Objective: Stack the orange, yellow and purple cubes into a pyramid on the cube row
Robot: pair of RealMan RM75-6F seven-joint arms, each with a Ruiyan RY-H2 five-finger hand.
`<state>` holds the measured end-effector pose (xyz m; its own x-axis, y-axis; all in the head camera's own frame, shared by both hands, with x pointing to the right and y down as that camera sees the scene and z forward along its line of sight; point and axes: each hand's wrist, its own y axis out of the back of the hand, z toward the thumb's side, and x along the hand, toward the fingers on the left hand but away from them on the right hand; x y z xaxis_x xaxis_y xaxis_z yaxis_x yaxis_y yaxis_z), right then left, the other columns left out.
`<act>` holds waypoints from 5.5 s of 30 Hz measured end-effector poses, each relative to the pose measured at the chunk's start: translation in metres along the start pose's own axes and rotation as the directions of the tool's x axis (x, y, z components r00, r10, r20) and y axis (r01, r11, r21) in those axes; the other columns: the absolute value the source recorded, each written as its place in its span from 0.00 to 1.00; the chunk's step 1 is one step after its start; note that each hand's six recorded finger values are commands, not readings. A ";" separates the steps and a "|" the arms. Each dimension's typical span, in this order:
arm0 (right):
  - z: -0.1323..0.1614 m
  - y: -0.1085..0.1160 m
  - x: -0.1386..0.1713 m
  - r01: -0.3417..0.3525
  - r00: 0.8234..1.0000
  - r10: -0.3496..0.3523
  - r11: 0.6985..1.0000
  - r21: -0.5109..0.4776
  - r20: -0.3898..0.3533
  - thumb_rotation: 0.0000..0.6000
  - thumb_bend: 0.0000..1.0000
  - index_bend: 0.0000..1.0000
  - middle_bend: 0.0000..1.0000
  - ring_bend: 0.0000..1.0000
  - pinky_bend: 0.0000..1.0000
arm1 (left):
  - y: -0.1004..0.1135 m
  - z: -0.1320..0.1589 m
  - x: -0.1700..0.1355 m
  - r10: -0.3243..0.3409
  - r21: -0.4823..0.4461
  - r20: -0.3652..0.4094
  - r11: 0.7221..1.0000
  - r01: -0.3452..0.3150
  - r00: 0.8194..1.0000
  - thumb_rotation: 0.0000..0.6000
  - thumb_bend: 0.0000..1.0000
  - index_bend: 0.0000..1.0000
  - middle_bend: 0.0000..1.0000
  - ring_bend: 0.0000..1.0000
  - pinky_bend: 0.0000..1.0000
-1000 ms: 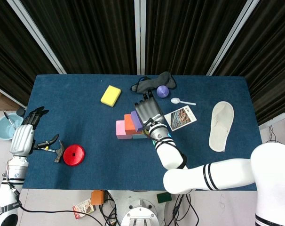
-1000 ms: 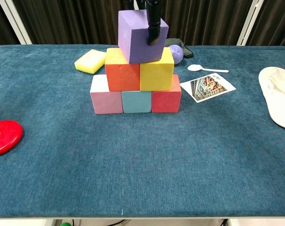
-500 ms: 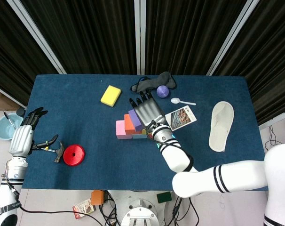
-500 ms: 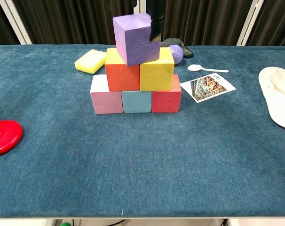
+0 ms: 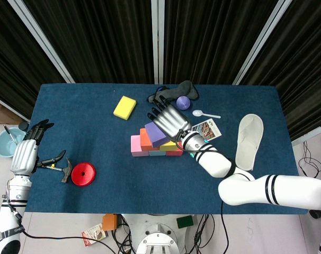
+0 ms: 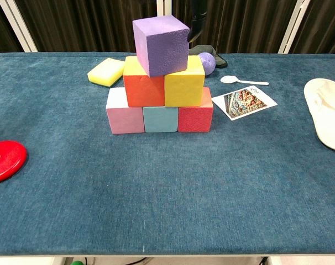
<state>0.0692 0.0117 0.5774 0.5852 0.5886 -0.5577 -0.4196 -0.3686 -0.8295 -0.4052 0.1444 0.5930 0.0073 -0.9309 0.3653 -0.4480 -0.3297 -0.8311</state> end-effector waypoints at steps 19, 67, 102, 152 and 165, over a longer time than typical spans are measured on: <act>0.008 -0.017 -0.012 -0.031 0.998 0.029 0.999 -0.045 -0.051 1.00 0.01 0.24 0.22 0.00 0.00 | -0.002 -0.004 0.000 -0.003 0.000 -0.013 1.000 0.003 1.000 0.68 0.17 0.16 0.07 0.07 0.15; 0.034 -0.011 -0.014 0.004 0.964 0.046 0.982 -0.186 0.262 1.00 0.08 0.41 0.45 0.14 0.00 | -0.003 -0.012 -0.002 0.002 -0.018 -0.016 1.000 -0.003 1.000 0.70 0.17 0.16 0.07 0.06 0.15; 0.037 -0.012 -0.011 -0.033 0.958 0.086 0.981 -0.193 0.273 1.00 0.07 0.34 0.40 0.15 0.00 | -0.007 -0.016 0.001 -0.006 -0.025 -0.015 1.000 0.005 1.000 0.68 0.17 0.16 0.07 0.06 0.15; -0.134 -0.138 0.248 0.333 0.866 -0.139 0.877 -0.346 0.481 1.00 0.21 0.00 0.00 0.00 0.00 | 0.035 -0.064 -0.064 0.083 0.331 -0.119 0.943 -0.039 0.989 1.00 0.17 0.16 0.07 0.06 0.13; -0.107 -0.226 0.344 0.403 0.840 -0.161 0.824 -0.398 0.519 1.00 0.21 0.00 0.00 0.00 0.00 | 0.004 -0.035 -0.118 0.058 0.307 0.009 0.950 -0.058 0.998 1.00 0.17 0.16 0.07 0.06 0.12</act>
<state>0.4396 0.2203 0.5698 0.1991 0.9267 -0.3189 0.1659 -0.3526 -0.9210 -0.4390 0.2579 0.5608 -0.0109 -0.9499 0.3124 -0.1515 -0.3073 -0.9395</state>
